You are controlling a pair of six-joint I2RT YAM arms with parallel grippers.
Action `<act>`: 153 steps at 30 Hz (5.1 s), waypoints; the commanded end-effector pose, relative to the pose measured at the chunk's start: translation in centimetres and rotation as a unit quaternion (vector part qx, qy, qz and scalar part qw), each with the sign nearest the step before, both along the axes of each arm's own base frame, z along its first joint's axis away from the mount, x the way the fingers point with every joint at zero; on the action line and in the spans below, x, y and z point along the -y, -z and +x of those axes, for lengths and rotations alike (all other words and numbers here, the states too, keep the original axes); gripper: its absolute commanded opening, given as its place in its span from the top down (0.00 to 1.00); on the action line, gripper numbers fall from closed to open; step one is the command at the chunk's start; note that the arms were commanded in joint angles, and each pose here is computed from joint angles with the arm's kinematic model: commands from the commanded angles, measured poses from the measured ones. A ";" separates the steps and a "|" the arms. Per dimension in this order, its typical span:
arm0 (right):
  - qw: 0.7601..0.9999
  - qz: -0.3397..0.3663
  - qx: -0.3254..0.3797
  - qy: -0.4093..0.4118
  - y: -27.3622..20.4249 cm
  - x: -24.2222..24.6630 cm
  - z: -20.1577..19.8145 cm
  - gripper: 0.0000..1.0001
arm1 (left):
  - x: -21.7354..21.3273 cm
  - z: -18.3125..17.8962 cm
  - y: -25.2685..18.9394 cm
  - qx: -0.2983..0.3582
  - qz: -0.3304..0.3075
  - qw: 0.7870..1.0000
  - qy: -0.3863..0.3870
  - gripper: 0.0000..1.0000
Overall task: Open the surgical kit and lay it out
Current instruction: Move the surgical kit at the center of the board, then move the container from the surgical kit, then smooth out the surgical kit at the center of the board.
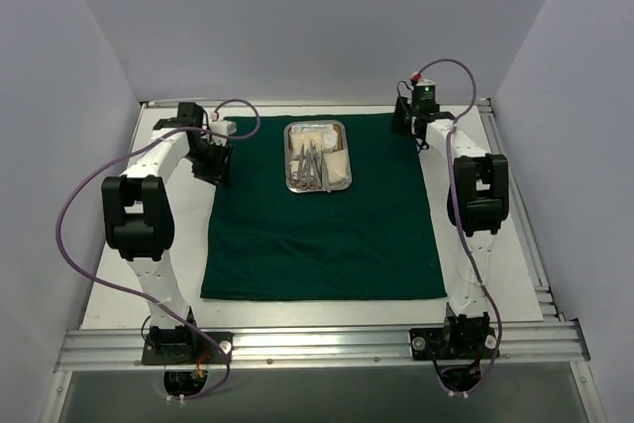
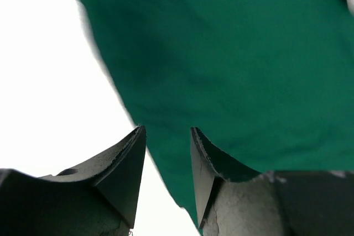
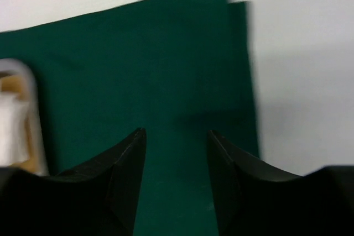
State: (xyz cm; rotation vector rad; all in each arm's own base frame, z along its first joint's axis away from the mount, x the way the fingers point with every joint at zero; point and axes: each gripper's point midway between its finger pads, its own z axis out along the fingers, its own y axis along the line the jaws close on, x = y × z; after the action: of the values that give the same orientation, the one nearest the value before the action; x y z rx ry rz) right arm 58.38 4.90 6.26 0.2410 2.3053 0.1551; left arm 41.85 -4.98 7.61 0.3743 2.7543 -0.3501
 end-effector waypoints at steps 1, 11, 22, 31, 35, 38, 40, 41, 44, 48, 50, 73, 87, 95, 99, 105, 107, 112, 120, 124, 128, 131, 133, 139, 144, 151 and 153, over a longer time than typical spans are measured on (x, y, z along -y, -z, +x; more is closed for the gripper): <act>0.993 0.037 0.060 -0.100 -4.5 -7.7 -0.9 0.58 | 1.0 -3.4 1.9 -0.025 0.044 0.996 0.073 0.53; 0.980 0.114 0.036 -0.160 -0.1 -15.6 0.9 0.60 | 0.3 -7.6 7.0 -0.087 0.109 0.985 0.102 0.53; 0.975 0.142 0.029 -0.168 2.5 -17.9 1.4 0.69 | 0.0 -6.9 7.9 -0.076 0.125 0.984 0.098 0.53; 0.975 0.131 0.017 -0.176 2.4 -17.6 0.6 0.97 | 0.4 -7.6 5.6 -0.071 0.098 0.987 0.102 0.50; 0.976 0.106 0.013 -0.191 0.9 -16.1 -0.9 1.00 | -0.7 -8.1 5.6 -0.068 0.121 0.985 0.105 0.44; 0.975 0.082 -0.013 -0.206 0.8 -13.7 -3.6 1.00 | -1.1 -7.8 6.9 -0.076 0.116 0.985 0.099 0.45; 0.974 0.076 -0.036 -0.209 1.4 -12.6 -5.3 1.00 | -1.1 -7.7 7.6 -0.083 0.111 0.985 0.099 0.45; 0.973 0.077 -0.043 -0.213 1.6 -12.2 -6.1 1.00 | -1.1 -7.5 7.6 -0.082 0.108 0.986 0.097 0.44; 0.972 0.084 -0.066 -0.209 2.3 -10.1 -8.9 1.00 | -1.0 -6.9 7.7 -0.074 0.103 0.987 0.097 0.44; 0.973 0.086 -0.073 -0.202 1.9 -8.2 -10.9 1.00 | -0.6 -6.5 7.5 -0.069 0.091 0.988 0.099 0.45; 0.973 0.086 -0.078 -0.199 1.9 -7.3 -11.6 1.00 | -0.2 -6.3 7.0 -0.063 0.082 0.989 0.104 0.45; 0.969 0.079 -0.139 -0.188 2.0 -2.2 -16.8 0.99 | 1.4 7.8 2.1 0.058 0.017 0.998 -0.012 0.29; 0.979 0.050 -0.152 -0.123 2.5 3.6 -14.7 0.99 | 3.9 7.7 5.8 0.012 -0.025 0.999 -0.021 0.40; 0.981 0.051 -0.161 -0.099 3.2 4.7 -14.8 0.82 | 6.5 7.4 5.8 0.008 -0.064 0.998 -0.007 0.38; 0.984 0.047 -0.150 -0.089 2.3 5.6 -14.4 0.66 | 7.0 7.5 5.9 0.008 -0.064 0.998 -0.004 0.42; 0.995 0.053 -0.084 -0.027 -1.8 7.9 -11.3 0.55 | 6.9 7.3 6.9 -0.005 -0.064 0.998 -0.013 0.70; 0.996 0.052 -0.070 -0.009 -1.7 8.3 -10.2 0.55 | 6.8 7.4 6.7 0.000 -0.064 0.998 -0.015 0.80; 0.995 0.063 -0.073 0.036 0.9 8.7 -7.8 0.55 | 6.2 7.5 6.5 0.004 -0.058 0.998 -0.025 0.91; 0.991 0.057 -0.118 0.015 6.6 5.5 -5.2 0.58 | 4.2 7.8 5.4 0.020 -0.058 0.997 -0.046 0.98; 0.990 0.081 -0.112 0.011 7.6 4.3 -3.8 0.82 | 3.1 7.8 5.5 0.020 -0.058 0.997 -0.054 0.98; 0.991 0.103 -0.087 0.008 7.2 3.2 -1.6 0.99 | 1.7 8.2 5.4 0.025 -0.058 0.996 -0.069 0.98; 0.991 0.115 -0.062 0.011 6.2 2.7 0.9 1.00 | 1.0 8.7 5.2 0.030 -0.058 0.995 -0.079 0.98; 0.992 0.119 -0.036 0.013 4.5 2.4 2.9 1.00 | -0.8 9.2 4.9 0.036 -0.056 0.993 -0.097 0.98; 0.994 0.106 -0.007 0.016 2.5 2.3 5.7 1.00 | -1.4 9.8 4.6 0.045 -0.055 0.992 -0.108 0.98; 0.998 0.054 0.000 0.039 0.5 4.0 4.8 0.74 | -2.3 10.3 3.8 0.068 -0.072 0.984 -0.149 0.98; 0.996 -0.028 -0.066 0.043 3.7 3.9 0.9 0.53 | -1.4 9.3 4.4 0.049 -0.083 0.986 -0.137 0.98; 0.994 -0.039 -0.092 0.036 5.3 3.2 -0.1 0.52 | -1.3 8.8 4.5 0.045 -0.086 0.986 -0.138 0.98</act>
State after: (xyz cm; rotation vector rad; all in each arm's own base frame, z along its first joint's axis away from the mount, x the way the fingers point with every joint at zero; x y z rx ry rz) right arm 60.96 1.15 1.84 0.3604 2.3734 0.1326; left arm 50.60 -4.90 2.33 -0.0178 2.6406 -0.5291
